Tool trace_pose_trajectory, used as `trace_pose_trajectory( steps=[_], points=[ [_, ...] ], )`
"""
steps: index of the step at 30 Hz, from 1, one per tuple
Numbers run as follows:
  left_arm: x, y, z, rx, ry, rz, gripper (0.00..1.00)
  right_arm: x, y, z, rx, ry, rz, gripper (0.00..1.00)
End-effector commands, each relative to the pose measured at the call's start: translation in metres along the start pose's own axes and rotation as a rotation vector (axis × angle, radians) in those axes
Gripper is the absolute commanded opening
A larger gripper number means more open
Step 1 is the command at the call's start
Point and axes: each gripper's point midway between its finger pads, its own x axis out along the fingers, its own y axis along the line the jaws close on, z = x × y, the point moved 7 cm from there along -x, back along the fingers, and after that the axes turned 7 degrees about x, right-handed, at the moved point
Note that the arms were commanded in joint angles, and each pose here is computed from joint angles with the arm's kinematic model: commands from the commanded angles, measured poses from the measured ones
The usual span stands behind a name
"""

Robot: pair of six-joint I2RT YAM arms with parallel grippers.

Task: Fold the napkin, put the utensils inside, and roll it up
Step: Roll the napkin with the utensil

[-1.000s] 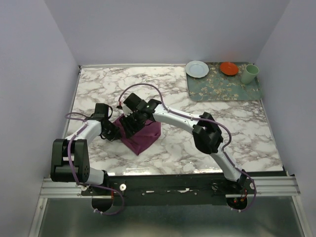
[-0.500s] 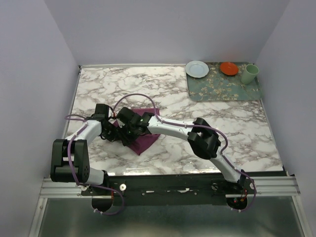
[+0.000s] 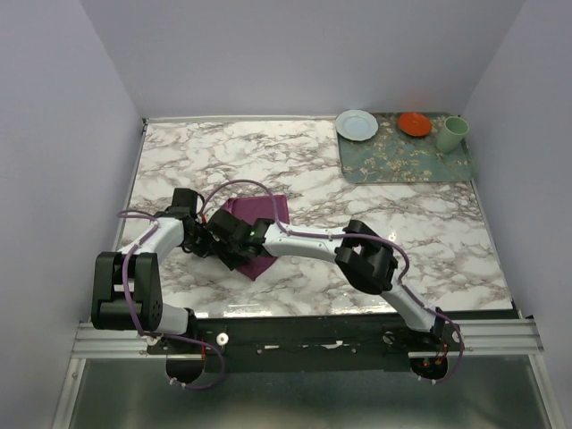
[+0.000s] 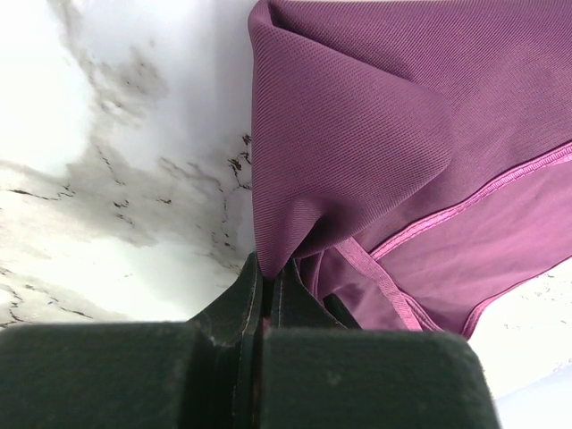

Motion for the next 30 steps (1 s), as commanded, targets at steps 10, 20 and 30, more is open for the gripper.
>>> trace_pose_trajectory(
  steps=[10,20,30],
  points=[
    [-0.001,0.007,-0.007,-0.003,0.022,0.028,0.0,-0.041,0.009,0.015,-0.007,-0.018,0.077,0.56],
    [-0.004,0.004,-0.005,-0.011,0.013,0.01,0.0,-0.021,0.012,-0.004,0.004,0.042,0.117,0.41],
    [-0.006,0.0,-0.006,-0.032,0.026,-0.01,0.0,-0.002,0.001,-0.028,-0.021,0.05,0.053,0.46]
  ],
)
